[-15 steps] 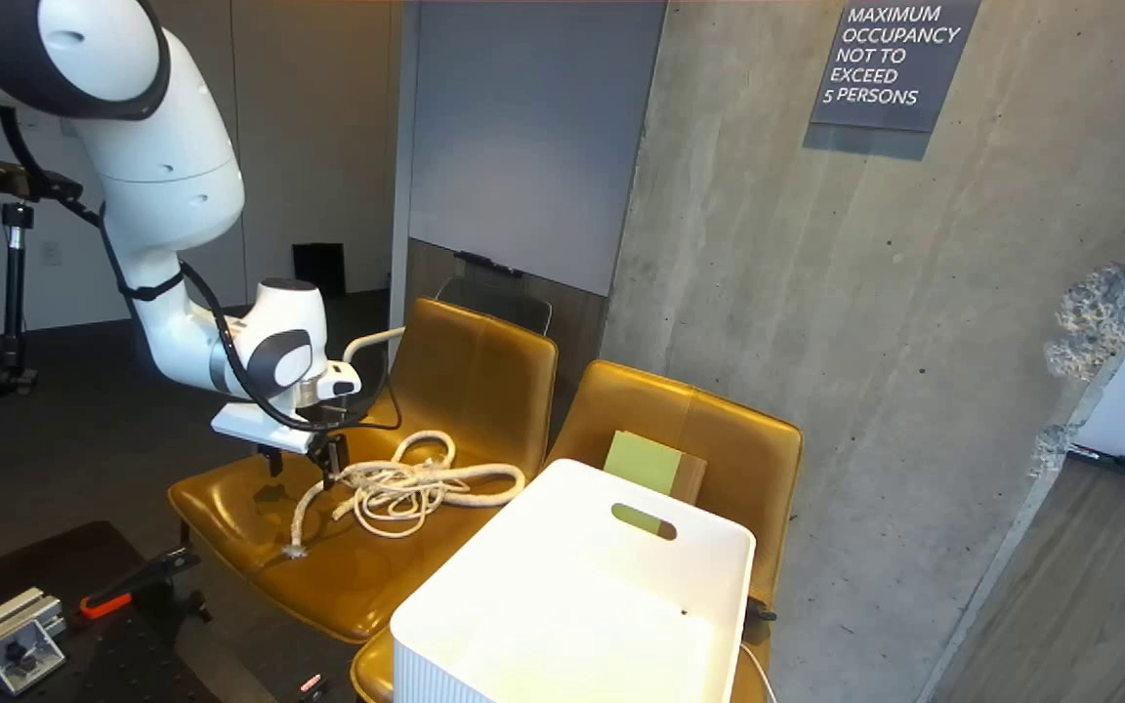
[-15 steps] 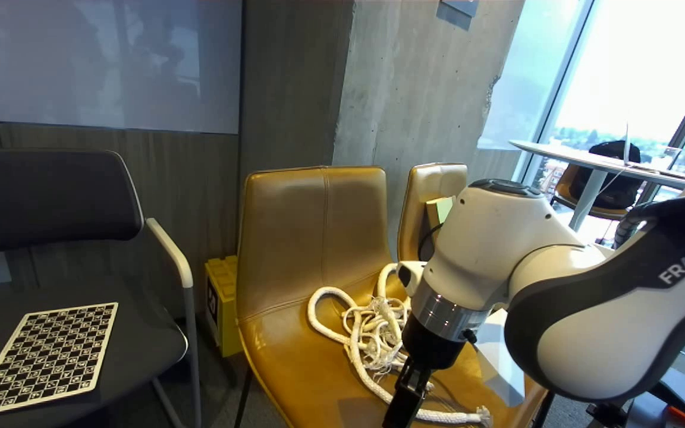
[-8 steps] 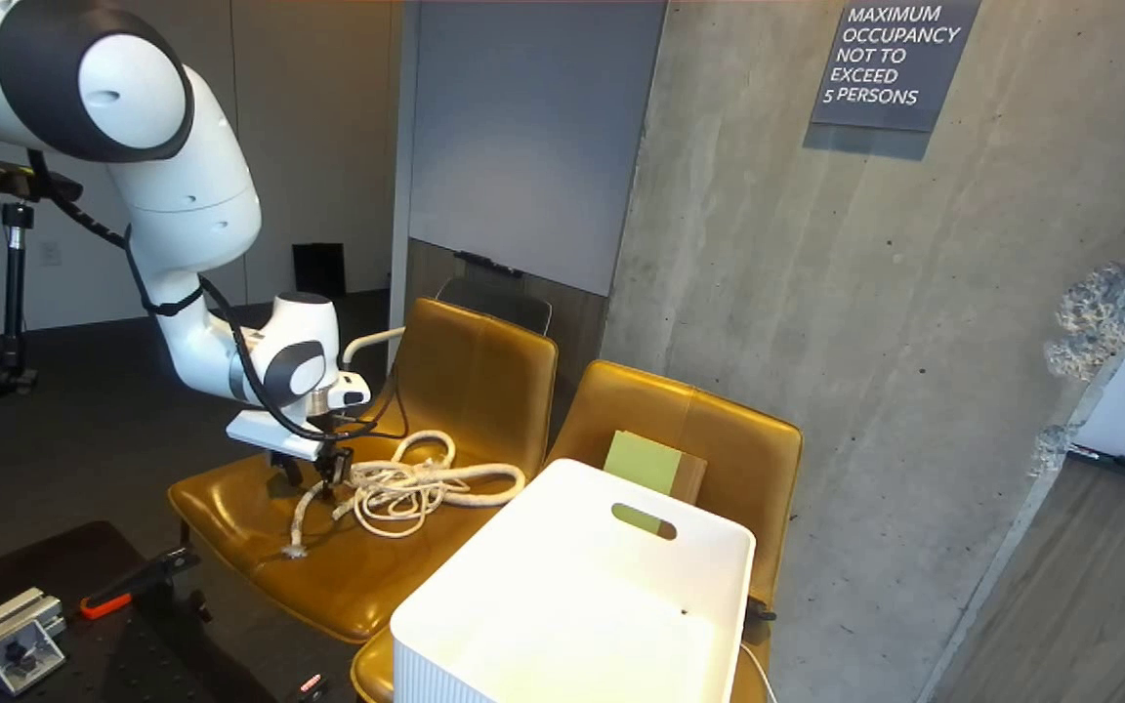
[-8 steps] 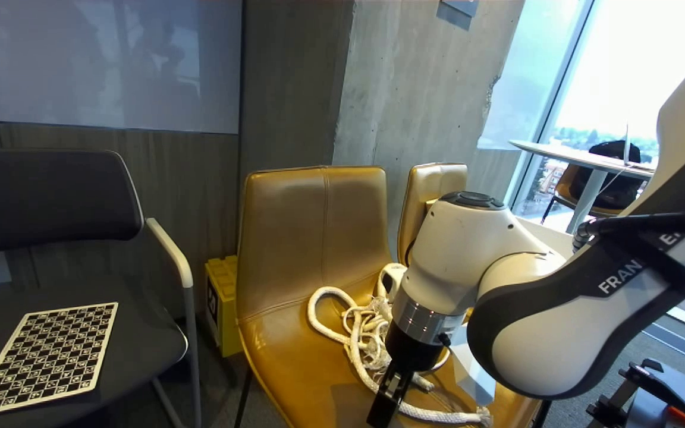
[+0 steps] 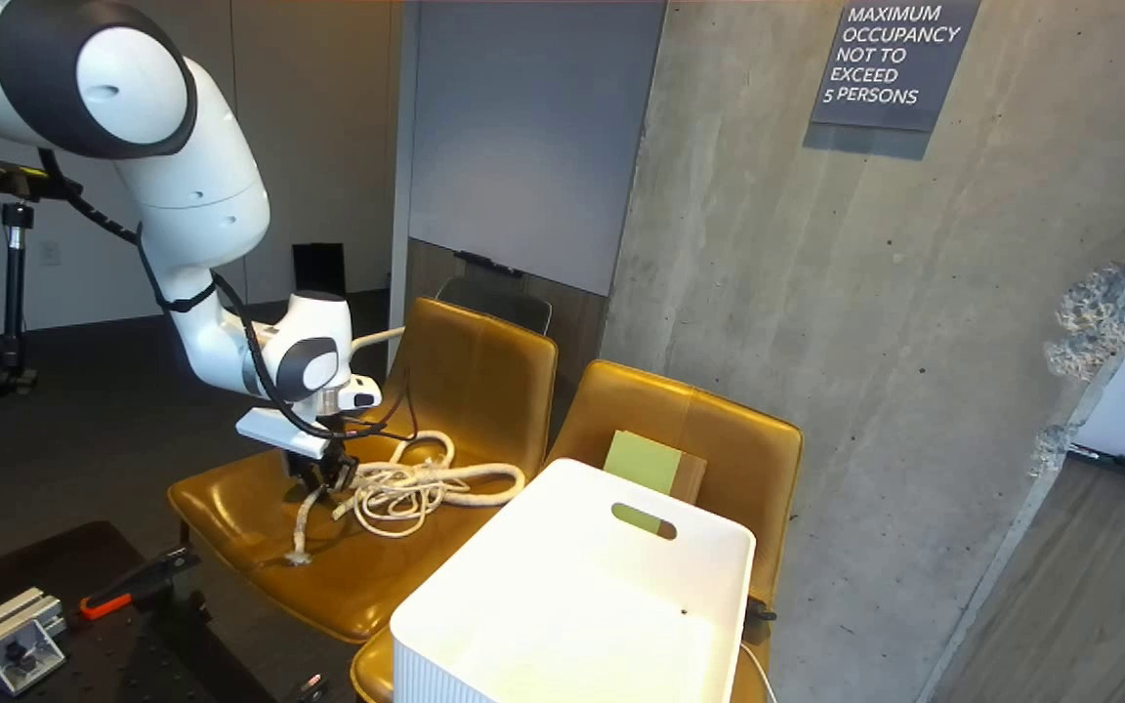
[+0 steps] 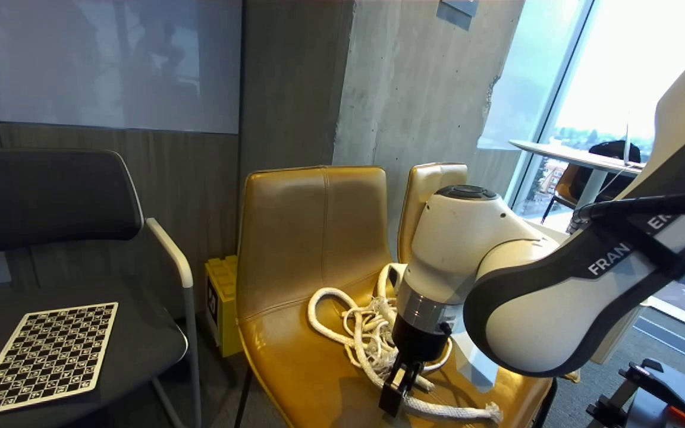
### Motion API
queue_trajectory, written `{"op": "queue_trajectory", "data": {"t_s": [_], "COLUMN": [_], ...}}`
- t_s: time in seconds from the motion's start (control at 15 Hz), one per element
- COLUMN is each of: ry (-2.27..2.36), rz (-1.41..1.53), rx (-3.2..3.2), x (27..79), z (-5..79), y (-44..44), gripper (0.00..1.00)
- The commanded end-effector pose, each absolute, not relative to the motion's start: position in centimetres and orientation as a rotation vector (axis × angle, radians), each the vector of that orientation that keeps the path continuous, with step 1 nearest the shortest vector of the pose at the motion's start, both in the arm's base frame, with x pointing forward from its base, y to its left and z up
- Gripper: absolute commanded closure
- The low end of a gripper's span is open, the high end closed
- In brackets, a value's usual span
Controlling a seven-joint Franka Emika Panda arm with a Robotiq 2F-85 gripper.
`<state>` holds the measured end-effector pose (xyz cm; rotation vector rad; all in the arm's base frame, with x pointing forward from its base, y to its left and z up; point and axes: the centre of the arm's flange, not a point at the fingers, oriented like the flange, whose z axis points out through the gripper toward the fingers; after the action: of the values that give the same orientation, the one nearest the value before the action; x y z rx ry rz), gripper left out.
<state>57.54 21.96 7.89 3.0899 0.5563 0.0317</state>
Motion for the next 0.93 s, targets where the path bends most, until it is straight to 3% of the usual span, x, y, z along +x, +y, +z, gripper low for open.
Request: {"op": "queue_trajectory", "data": {"t_s": [0.0, 0.33, 0.87], "ry": [0.502, 0.501, 0.238], "rz": [-0.105, -0.069, 0.29], "rx": [3.098, 3.105, 3.217], "x": [54.0, 53.3, 58.5], "z": [12.8, 22.7, 43.2], "y": [22.3, 22.3, 17.5], "gripper": [0.96, 0.96, 0.96]}}
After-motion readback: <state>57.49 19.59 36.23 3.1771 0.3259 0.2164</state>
